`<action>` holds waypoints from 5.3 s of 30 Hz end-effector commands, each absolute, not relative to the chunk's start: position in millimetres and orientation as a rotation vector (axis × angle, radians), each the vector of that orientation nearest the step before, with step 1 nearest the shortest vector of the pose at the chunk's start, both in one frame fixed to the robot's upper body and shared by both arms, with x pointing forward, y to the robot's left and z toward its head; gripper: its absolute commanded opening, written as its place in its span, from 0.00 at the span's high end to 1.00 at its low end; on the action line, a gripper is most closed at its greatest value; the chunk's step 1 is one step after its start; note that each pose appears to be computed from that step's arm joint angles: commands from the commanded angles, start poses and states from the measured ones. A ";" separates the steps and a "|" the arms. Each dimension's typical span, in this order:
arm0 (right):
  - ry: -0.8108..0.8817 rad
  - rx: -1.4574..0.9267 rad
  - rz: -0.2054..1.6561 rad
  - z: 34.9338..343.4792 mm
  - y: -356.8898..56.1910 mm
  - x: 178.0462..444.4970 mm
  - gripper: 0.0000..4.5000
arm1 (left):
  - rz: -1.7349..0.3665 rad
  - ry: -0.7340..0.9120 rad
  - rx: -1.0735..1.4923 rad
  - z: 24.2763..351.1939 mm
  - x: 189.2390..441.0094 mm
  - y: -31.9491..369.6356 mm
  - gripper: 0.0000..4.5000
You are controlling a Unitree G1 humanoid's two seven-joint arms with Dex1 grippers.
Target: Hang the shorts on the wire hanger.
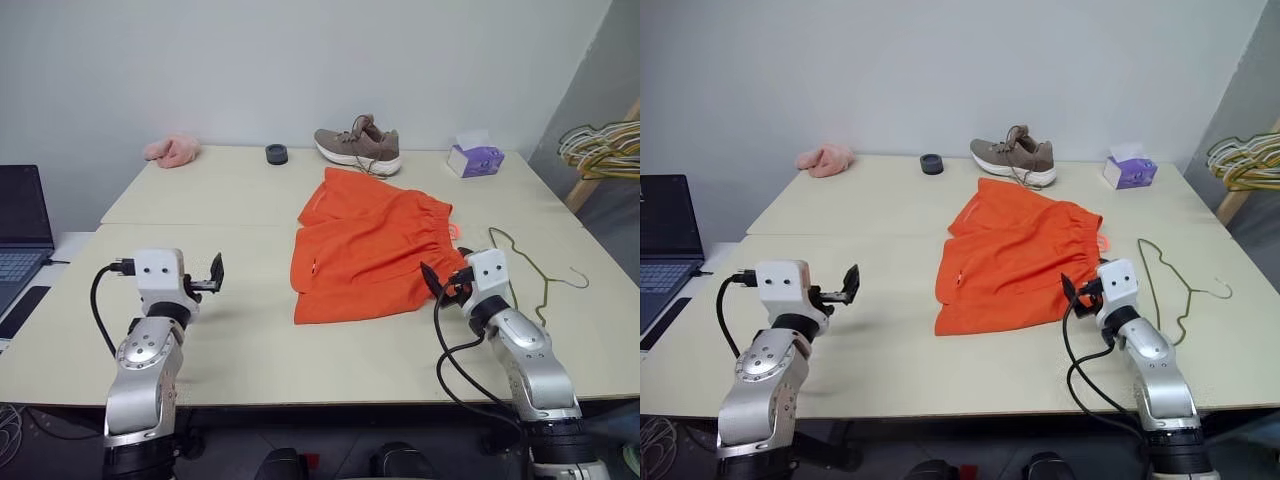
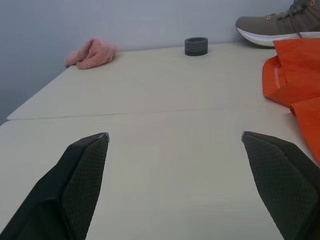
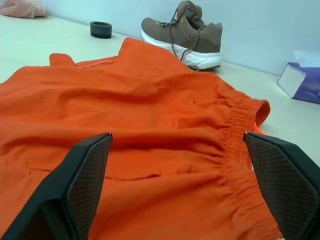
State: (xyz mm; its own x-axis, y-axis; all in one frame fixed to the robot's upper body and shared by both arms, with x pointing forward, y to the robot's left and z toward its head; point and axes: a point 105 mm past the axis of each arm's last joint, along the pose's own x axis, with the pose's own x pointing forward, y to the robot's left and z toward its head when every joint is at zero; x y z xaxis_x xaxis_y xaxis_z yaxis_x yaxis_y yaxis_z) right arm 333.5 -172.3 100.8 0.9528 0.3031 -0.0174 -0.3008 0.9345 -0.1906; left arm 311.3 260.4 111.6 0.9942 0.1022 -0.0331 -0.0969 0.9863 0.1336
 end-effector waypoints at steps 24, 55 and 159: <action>-0.077 -0.230 0.349 118.5 -170.8 326.4 0.01 | -0.167 -0.036 0.106 126.4 311.4 225.1 0.00; 0.141 -0.376 1.022 123.8 -114.2 245.4 0.00 | -1.140 0.394 0.627 34.2 345.5 128.0 0.04; 0.518 -0.939 1.419 124.2 -183.5 244.6 0.00 | -1.418 0.713 0.096 78.3 174.2 165.1 0.00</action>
State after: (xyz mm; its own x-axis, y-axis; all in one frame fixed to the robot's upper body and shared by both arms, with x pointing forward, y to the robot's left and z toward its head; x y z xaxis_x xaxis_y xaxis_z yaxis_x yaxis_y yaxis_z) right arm 239.8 -186.1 102.1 0.0801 0.5301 -0.8441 -0.9630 -0.1776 -0.2028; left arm 166.8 170.6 66.8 -0.0486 -0.8432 -0.5354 0.8999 0.1956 -0.3897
